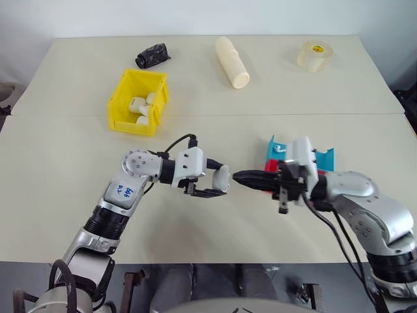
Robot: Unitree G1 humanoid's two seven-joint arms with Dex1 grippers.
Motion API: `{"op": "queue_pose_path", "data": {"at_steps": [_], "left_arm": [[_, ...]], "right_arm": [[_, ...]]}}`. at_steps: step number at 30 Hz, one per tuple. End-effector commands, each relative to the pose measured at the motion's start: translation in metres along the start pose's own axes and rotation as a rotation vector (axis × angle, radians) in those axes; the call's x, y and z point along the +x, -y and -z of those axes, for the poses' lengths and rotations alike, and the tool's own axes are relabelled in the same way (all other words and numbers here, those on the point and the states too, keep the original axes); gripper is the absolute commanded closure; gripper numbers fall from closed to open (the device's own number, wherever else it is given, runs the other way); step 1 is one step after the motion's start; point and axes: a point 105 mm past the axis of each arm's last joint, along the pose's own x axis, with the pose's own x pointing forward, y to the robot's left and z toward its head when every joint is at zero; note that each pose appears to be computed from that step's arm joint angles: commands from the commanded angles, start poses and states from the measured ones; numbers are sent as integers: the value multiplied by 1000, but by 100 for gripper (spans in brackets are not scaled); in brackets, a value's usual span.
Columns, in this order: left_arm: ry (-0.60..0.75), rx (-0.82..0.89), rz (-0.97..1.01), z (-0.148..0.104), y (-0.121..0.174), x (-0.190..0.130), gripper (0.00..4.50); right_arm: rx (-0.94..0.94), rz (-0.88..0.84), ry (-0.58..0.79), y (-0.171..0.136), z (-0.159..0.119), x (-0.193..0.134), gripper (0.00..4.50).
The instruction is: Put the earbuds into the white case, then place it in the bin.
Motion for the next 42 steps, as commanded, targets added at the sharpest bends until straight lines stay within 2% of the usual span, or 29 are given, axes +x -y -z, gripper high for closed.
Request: {"op": "queue_pose_path", "data": {"at_steps": [1,6,9,12,15,21,23,24,25,26,30,32,35,36,40,42], "left_arm": [[0,58,24,-11,1,5,169],[17,63,-1,-15,-2,6,169],[42,44,-39,-18,-4,-2,169],[66,36,-64,-19,-4,-10,169],[159,17,-94,-28,-4,-16,169],[302,-82,-256,-27,-4,-49,169],[349,-124,-317,-24,1,-62,169],[415,-116,-350,-29,6,-71,169],[537,-102,-370,-41,13,-82,169],[586,-138,-410,-41,17,-91,169],[441,-228,-713,1,17,-129,169],[441,-301,-888,11,8,-150,169],[457,-379,-1021,19,1,-163,169],[456,-403,-1065,23,-2,-166,169],[396,-481,-1147,37,-13,-168,169],[432,-510,-1208,35,-33,-174,169]], "right_arm": [[-33,-15,-4,-1,-9,15,446],[-28,-19,-56,2,4,20,446],[-15,-15,-124,4,23,1,446],[-5,19,-136,9,31,-14,446],[12,59,-143,15,40,-31,446],[-9,145,-16,18,31,-57,446],[-43,178,10,19,26,-60,411],[-75,195,29,20,22,-61,393],[-88,214,50,21,19,-62,364],[-97,232,58,22,18,-63,330],[-209,333,105,29,10,-67,194],[-244,341,128,25,10,-65,128],[-232,317,144,20,11,-63,25],[-228,296,153,17,11,-61,3],[-229,270,179,13,11,-59,3],[-222,273,168,13,15,-58,3]]}}
